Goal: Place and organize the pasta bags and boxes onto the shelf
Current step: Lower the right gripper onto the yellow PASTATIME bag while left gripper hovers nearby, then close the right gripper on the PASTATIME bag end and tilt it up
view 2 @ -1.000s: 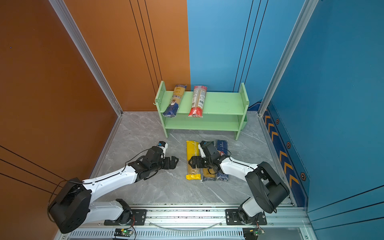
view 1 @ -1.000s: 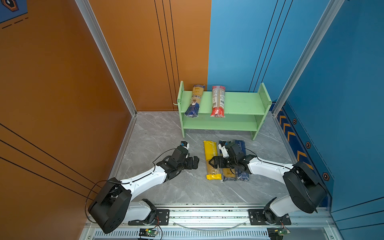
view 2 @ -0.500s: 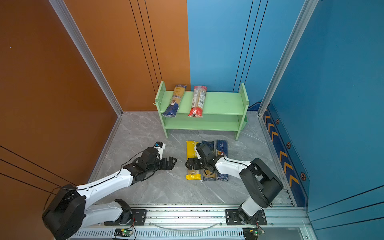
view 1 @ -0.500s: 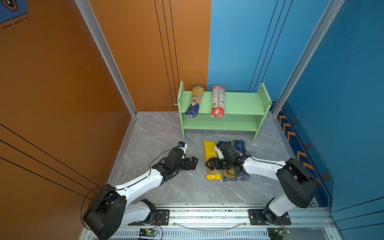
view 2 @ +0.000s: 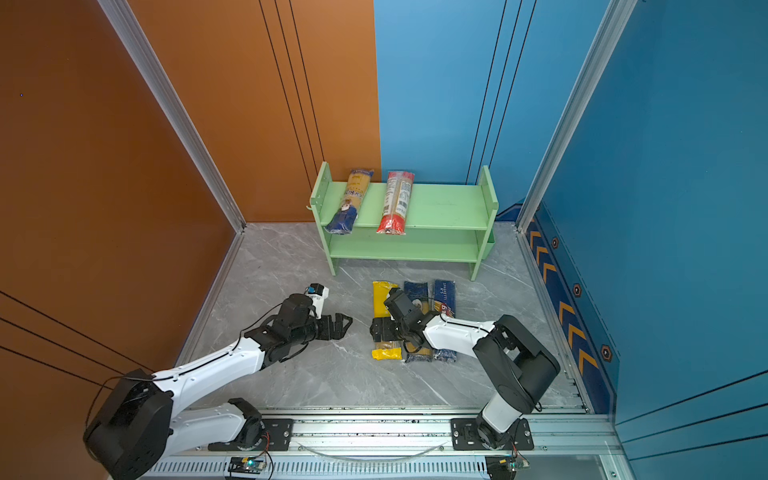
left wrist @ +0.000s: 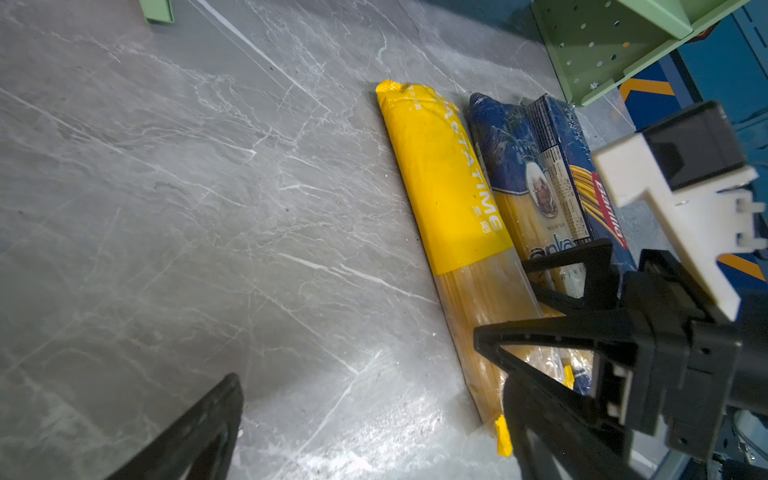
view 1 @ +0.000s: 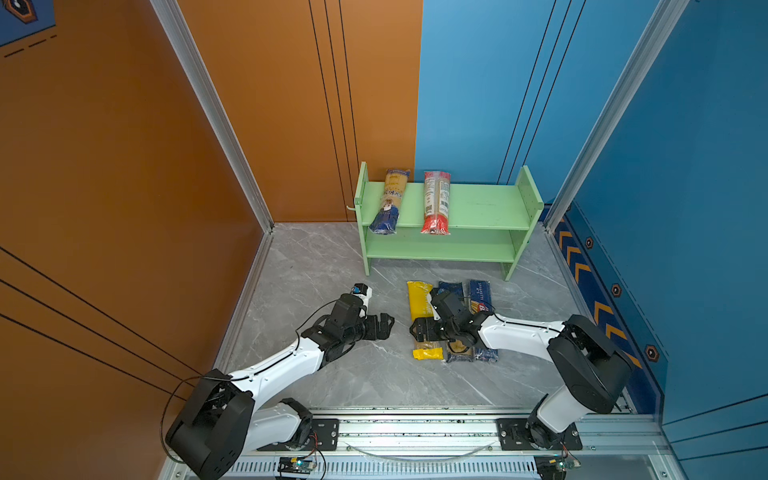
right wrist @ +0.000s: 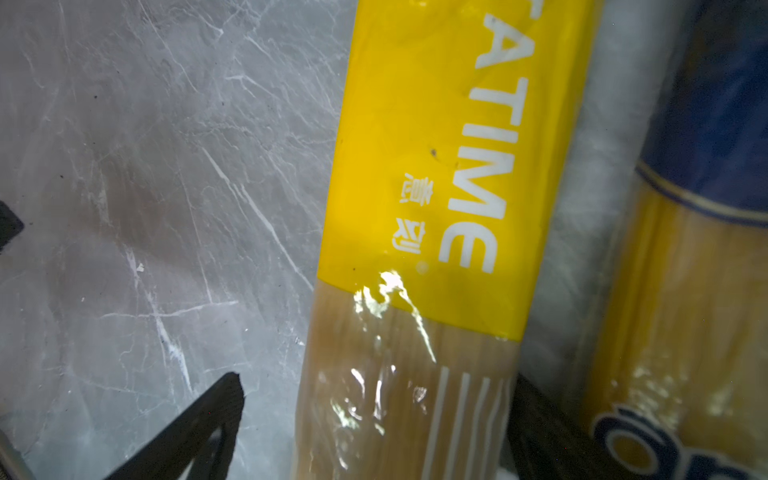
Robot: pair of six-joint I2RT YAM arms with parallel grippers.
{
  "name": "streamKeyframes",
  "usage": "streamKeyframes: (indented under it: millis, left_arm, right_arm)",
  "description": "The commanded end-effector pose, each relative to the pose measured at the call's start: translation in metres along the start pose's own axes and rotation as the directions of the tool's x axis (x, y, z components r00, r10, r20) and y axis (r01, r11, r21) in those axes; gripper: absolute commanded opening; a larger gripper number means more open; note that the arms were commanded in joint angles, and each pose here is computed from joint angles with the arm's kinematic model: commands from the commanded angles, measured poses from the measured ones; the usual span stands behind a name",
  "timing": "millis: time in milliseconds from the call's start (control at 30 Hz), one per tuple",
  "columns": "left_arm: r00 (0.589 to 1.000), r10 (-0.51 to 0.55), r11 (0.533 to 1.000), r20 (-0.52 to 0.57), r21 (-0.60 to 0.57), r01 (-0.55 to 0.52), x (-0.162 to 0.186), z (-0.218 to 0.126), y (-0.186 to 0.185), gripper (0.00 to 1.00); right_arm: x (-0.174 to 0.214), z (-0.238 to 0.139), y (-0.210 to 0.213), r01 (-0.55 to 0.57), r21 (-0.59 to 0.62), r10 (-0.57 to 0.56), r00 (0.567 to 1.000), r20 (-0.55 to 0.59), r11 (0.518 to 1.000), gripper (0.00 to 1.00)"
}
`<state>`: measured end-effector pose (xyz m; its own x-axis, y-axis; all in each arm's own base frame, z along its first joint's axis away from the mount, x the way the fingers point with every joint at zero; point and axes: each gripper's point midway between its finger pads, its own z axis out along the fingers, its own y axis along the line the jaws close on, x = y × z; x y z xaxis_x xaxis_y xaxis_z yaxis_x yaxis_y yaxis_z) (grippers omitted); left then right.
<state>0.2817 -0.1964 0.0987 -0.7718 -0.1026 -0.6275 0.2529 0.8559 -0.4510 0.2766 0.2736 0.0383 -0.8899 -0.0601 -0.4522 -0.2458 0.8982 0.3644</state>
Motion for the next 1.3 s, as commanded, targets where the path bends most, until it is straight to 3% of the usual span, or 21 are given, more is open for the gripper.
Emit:
streamKeyframes:
  millis: [0,867,1267]
  left_arm:
    - [1.000,0.007,0.999,-0.001,0.033,-0.007,0.003,-0.001,-0.002,0.98]
    - [1.000,-0.018,0.999,-0.003,0.041,0.018,0.002,-0.001,0.000,0.98]
    - [1.000,-0.030,0.999,-0.003,0.038,0.030,0.003,-0.001,0.002,0.98]
  right_arm:
    - [0.009,0.003,-0.008,0.005,0.083,-0.002,0.999,-0.039,0.997,0.94]
    - [0.042,0.007,-0.006,0.091,0.223,-0.067,0.991,-0.112,0.971,0.93]
    - [0.048,0.006,-0.011,0.110,0.255,-0.086,0.991,-0.103,0.961,0.79]
